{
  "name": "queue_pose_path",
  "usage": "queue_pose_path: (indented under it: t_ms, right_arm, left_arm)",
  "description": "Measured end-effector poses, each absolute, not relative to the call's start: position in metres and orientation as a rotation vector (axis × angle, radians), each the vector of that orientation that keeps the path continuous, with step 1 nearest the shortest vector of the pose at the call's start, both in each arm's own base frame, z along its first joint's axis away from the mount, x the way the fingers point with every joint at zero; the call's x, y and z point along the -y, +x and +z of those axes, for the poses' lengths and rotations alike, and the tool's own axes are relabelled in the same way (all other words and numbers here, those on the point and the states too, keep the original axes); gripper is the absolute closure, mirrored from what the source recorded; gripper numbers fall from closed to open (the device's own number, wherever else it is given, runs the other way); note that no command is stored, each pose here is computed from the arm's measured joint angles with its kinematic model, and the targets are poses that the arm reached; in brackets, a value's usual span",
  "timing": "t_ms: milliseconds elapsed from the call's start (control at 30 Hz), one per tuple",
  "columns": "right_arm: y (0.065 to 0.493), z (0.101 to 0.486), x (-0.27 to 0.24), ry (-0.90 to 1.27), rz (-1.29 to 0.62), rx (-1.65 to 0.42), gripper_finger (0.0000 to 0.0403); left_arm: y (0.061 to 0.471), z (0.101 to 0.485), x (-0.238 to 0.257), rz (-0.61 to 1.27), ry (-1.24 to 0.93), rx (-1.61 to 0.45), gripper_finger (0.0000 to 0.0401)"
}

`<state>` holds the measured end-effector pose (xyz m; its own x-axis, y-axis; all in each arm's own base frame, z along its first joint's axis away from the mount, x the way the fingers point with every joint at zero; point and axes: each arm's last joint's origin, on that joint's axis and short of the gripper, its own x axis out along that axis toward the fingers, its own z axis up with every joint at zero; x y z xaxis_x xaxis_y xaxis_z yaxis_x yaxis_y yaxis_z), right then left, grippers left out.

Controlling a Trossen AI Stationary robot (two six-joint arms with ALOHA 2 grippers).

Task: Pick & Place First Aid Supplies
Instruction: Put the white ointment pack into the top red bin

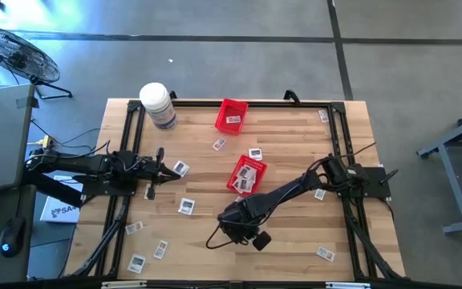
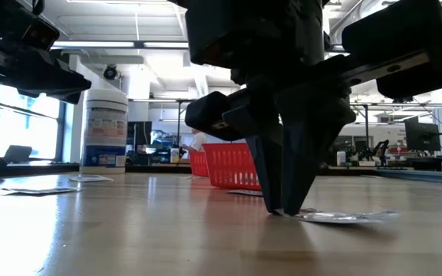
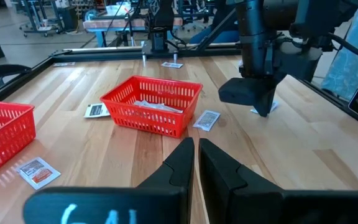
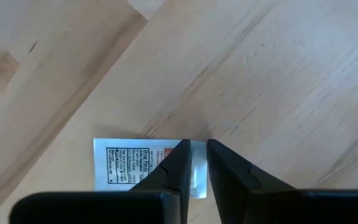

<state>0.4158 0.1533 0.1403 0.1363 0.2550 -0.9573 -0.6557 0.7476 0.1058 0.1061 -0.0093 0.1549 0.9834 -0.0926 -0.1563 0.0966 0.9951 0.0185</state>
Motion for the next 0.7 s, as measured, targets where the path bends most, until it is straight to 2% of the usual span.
queue_pose_path:
  t_ms: [367,700]
  right_arm:
    - [0.416,0.140,-0.153,-0.402,0.655,-1.282,0.0400]
    - [0.424,0.155,-0.151,-0.420,0.577,-1.267,0.0402]
  left_arm:
    - [0.106,0.155,0.009,-0.095,0.026,-0.156,0.0380]
    - [0.106,0.155,0.009,-0.095,0.026,-0.156,0.0380]
